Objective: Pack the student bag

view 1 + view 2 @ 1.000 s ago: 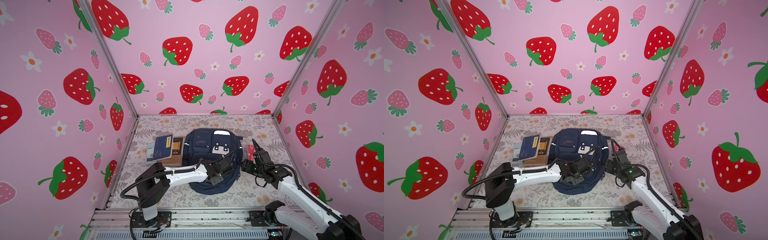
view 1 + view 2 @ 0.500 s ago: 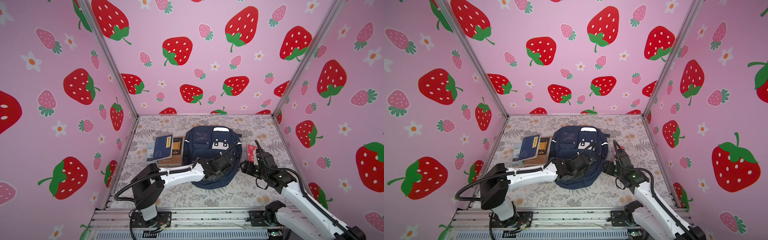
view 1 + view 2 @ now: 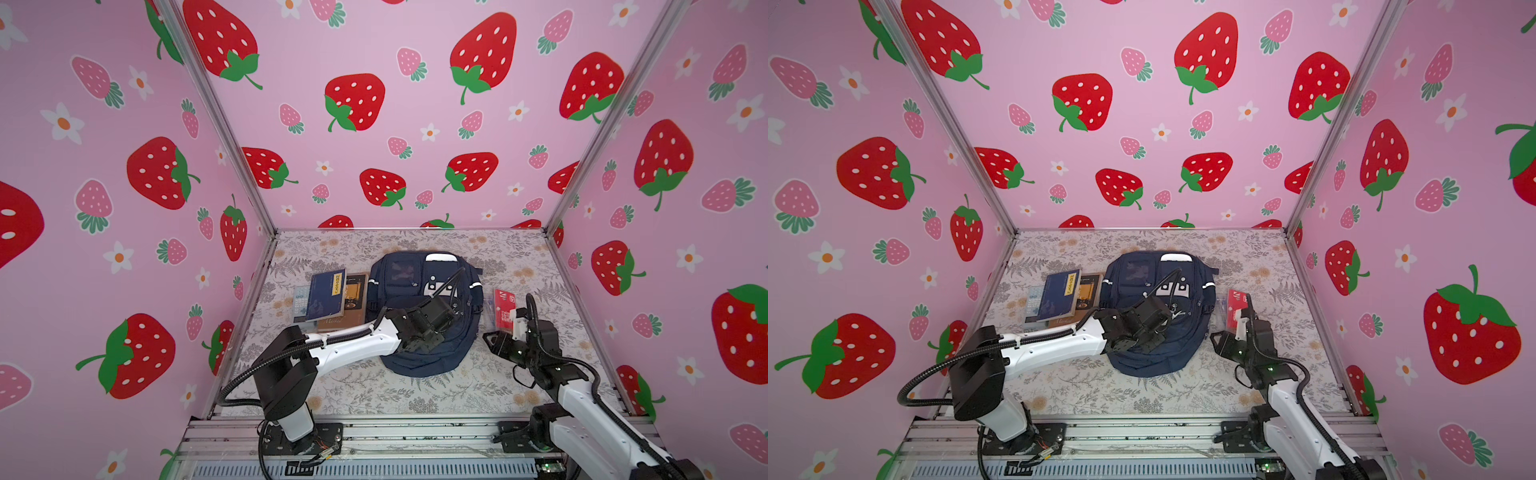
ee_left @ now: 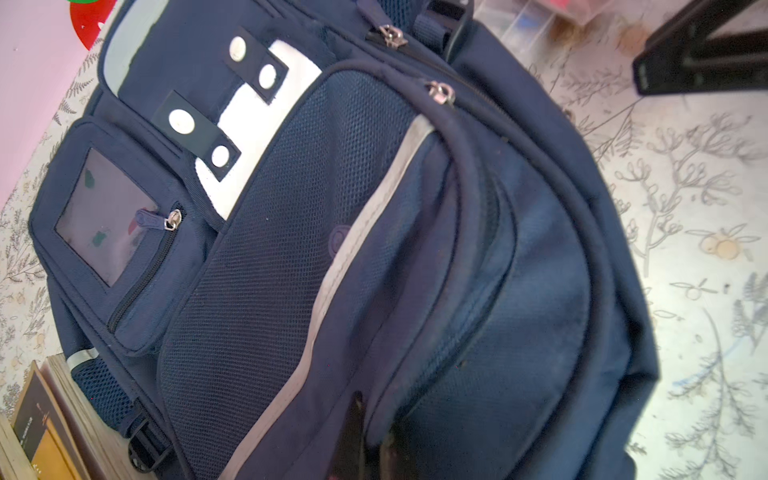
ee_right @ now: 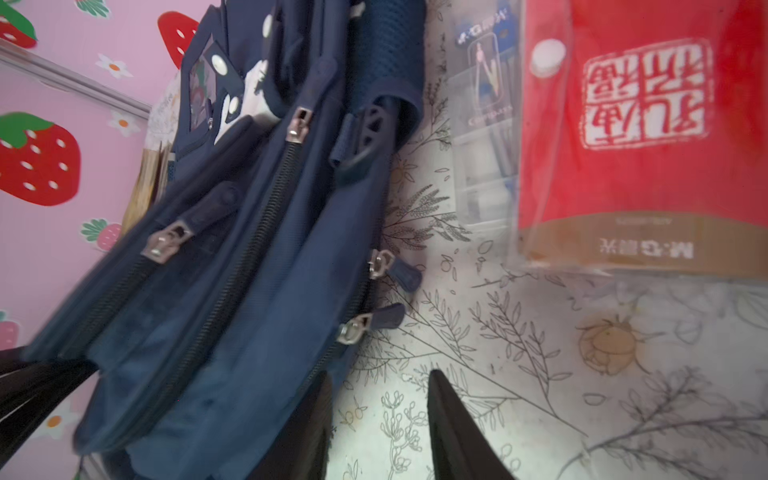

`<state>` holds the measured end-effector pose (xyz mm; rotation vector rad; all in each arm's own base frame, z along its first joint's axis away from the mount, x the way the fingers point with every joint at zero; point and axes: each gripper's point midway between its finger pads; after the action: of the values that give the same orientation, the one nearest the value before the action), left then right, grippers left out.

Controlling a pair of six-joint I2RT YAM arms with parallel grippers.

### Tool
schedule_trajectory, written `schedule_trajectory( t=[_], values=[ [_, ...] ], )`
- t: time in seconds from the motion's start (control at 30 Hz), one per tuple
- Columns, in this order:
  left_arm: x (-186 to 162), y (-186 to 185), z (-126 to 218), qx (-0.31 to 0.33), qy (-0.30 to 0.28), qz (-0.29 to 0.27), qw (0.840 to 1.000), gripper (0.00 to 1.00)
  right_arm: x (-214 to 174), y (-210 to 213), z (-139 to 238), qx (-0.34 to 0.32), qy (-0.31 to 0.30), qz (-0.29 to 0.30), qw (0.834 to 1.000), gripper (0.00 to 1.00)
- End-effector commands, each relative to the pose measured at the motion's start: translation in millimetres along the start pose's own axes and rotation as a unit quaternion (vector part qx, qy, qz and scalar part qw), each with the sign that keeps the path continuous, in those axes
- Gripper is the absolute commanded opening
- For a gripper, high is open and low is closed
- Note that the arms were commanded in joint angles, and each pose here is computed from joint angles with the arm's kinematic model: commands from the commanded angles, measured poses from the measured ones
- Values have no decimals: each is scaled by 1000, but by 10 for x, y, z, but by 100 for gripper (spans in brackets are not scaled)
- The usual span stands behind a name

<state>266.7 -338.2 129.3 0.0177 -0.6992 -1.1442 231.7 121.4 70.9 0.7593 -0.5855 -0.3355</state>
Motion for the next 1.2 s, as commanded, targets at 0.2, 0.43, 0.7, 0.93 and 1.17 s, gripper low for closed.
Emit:
schedule_trajectory(
  t=[0.2, 0.43, 0.7, 0.93, 1.17],
  values=[
    [241, 274, 294, -32, -84, 81, 993, 0, 102, 445, 104, 182, 6, 10, 983, 47],
    [323, 295, 451, -73, -123, 101, 985, 0, 70, 468, 81, 222, 23, -1, 975, 55],
    [372, 364, 587, -86, -154, 124, 976, 0, 161, 550, 39, 242, 26, 1, 970, 59],
    [379, 400, 592, -98, -156, 142, 973, 0, 156, 604, 26, 266, 37, -8, 963, 64],
    [409, 456, 656, -113, -176, 166, 964, 0, 127, 653, 16, 279, 46, -4, 959, 69]
  ],
)
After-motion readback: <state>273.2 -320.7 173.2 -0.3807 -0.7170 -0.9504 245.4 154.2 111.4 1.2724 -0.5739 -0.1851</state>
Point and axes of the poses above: each gripper's point midway between its finger pads, its own z axis back along the fingers, its own y axis along the line the jaws close on, x = y × z, and after that the axes turned 12 degrees about -z, right-handed
